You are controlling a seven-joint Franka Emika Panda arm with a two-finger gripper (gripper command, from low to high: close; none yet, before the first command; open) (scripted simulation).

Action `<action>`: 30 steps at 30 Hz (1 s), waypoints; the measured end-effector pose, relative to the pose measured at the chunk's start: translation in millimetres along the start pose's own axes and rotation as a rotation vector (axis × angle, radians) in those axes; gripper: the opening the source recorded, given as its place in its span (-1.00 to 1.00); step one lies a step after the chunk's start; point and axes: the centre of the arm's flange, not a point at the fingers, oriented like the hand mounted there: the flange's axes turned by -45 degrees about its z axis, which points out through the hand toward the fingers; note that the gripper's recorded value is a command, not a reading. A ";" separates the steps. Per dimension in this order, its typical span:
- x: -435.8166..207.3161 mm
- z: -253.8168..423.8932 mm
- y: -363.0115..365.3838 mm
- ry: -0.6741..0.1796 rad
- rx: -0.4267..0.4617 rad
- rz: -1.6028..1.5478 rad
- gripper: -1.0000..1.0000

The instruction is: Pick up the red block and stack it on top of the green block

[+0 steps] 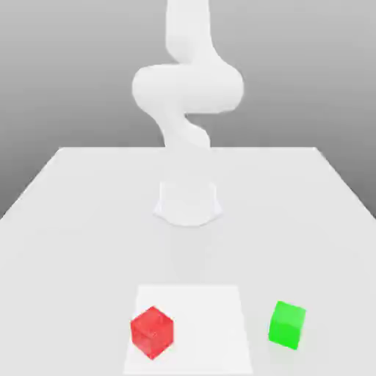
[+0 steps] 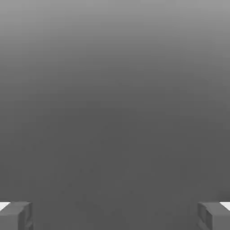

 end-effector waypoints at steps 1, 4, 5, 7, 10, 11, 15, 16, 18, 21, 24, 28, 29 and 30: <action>-2.7 23.5 3.8 -0.033 0.015 -0.031 0.00; -16.2 88.8 12.3 -0.124 0.057 -0.118 0.00; -22.5 109.6 14.4 -0.153 0.070 -0.147 0.00; -37.6 149.9 18.0 -0.210 0.096 -0.204 0.00; -66.4 206.5 22.1 -0.295 0.134 -0.291 0.00; -77.4 224.2 23.3 -0.323 0.146 -0.320 0.00; -128.1 287.9 28.2 -0.435 0.191 -0.437 0.00; -142.1 302.0 29.7 -0.463 0.202 -0.467 0.00; -171.4 327.5 33.6 -0.520 0.222 -0.526 0.00; -217.8 359.3 40.4 -0.605 0.251 -0.616 0.00; -258.4 385.0 46.1 -0.671 0.273 -0.690 0.00; -292.2 420.2 46.6 -0.682 0.277 -0.704 0.00; -299.6 427.2 46.4 -0.682 0.278 -0.704 -1.00; -299.6 427.2 46.4 -0.682 0.278 -0.704 -1.00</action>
